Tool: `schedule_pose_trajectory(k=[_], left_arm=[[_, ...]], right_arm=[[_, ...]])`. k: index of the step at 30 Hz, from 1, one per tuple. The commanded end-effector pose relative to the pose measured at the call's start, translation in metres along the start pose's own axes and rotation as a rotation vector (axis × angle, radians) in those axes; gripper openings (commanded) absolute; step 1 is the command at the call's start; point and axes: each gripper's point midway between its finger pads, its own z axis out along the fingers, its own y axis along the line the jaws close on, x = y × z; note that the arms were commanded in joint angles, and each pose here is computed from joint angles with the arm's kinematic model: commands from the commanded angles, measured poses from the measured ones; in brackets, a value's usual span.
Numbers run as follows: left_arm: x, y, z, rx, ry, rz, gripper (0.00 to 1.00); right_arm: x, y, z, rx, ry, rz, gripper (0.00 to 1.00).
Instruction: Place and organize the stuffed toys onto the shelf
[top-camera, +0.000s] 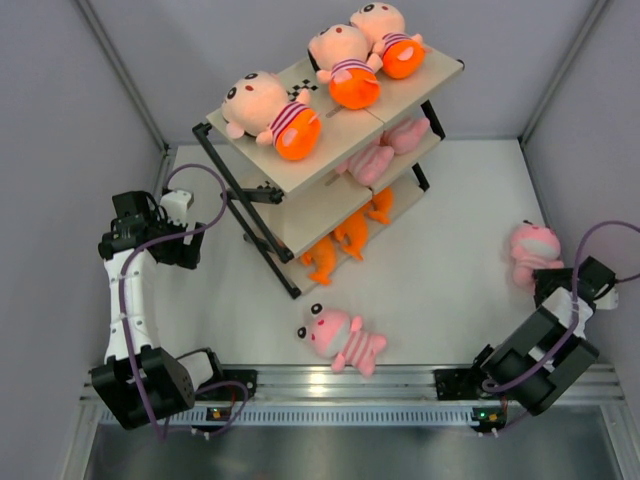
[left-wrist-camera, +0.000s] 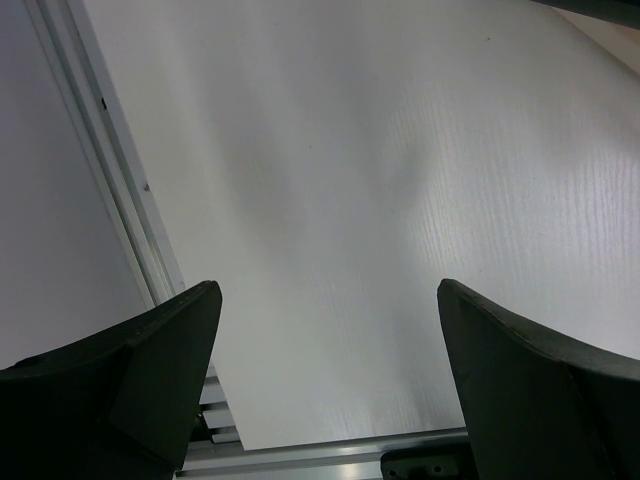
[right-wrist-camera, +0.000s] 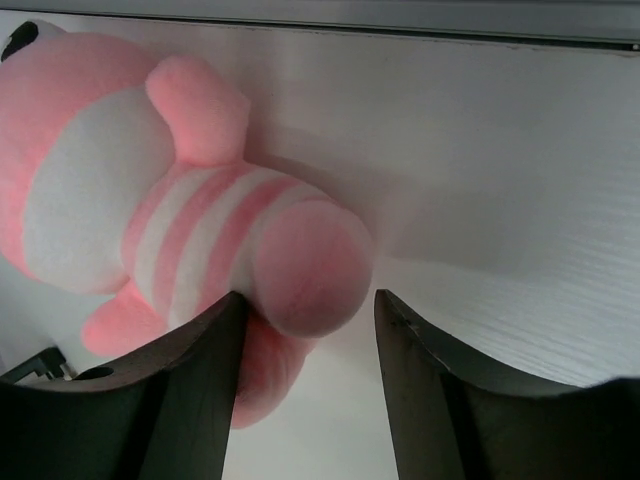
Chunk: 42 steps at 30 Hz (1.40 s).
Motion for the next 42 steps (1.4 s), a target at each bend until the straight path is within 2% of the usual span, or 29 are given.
schedule_pose_trajectory(k=[1, 2, 5, 6, 9, 12, 17, 23, 31, 35, 41, 42], left_arm=[[-0.010, 0.003, -0.008, -0.016, -0.026, 0.010, 0.95], [-0.011, 0.003, -0.008, -0.015, -0.028, 0.009, 0.95], [-0.011, 0.003, -0.008, -0.018, -0.029, 0.008, 0.95], [-0.012, 0.004, -0.009, -0.018, -0.030, 0.008, 0.95], [-0.011, 0.005, -0.009, -0.025, -0.024, 0.011, 0.95], [-0.011, 0.006, -0.008, -0.030, -0.022, 0.012, 0.95], [-0.013, 0.005, -0.008, -0.020, -0.027, 0.005, 0.95], [-0.016, 0.006, -0.011, -0.026, -0.038, 0.003, 0.95], [-0.019, 0.007, -0.013, -0.032, -0.048, 0.012, 0.96], [-0.024, 0.005, -0.014, -0.015, -0.063, 0.003, 0.96], [-0.029, 0.006, -0.012, -0.005, -0.067, -0.010, 0.95], [-0.029, 0.006, -0.012, -0.005, -0.065, -0.010, 0.95]], right_arm=[[-0.028, 0.030, 0.004, -0.095, -0.066, -0.065, 0.54], [-0.028, 0.030, 0.005, -0.095, -0.066, -0.068, 0.50], [-0.031, 0.034, 0.008, -0.110, -0.077, -0.077, 0.32], [-0.032, 0.033, 0.011, -0.106, -0.079, -0.076, 0.19], [-0.034, 0.034, 0.016, -0.104, -0.075, -0.097, 0.00], [-0.035, 0.044, 0.008, -0.135, -0.066, -0.124, 0.00], [-0.041, 0.078, -0.036, -0.245, -0.129, -0.213, 0.00], [0.001, 0.117, -0.085, -0.390, -0.071, -0.325, 0.00], [0.073, 0.135, -0.153, -0.565, 0.138, -0.469, 0.00], [0.112, 0.132, -0.195, -0.636, 0.290, -0.565, 0.00], [0.169, 0.146, -0.278, -0.873, 0.546, -0.690, 0.00], [0.179, 0.150, -0.303, -0.934, 0.610, -0.712, 0.00]])
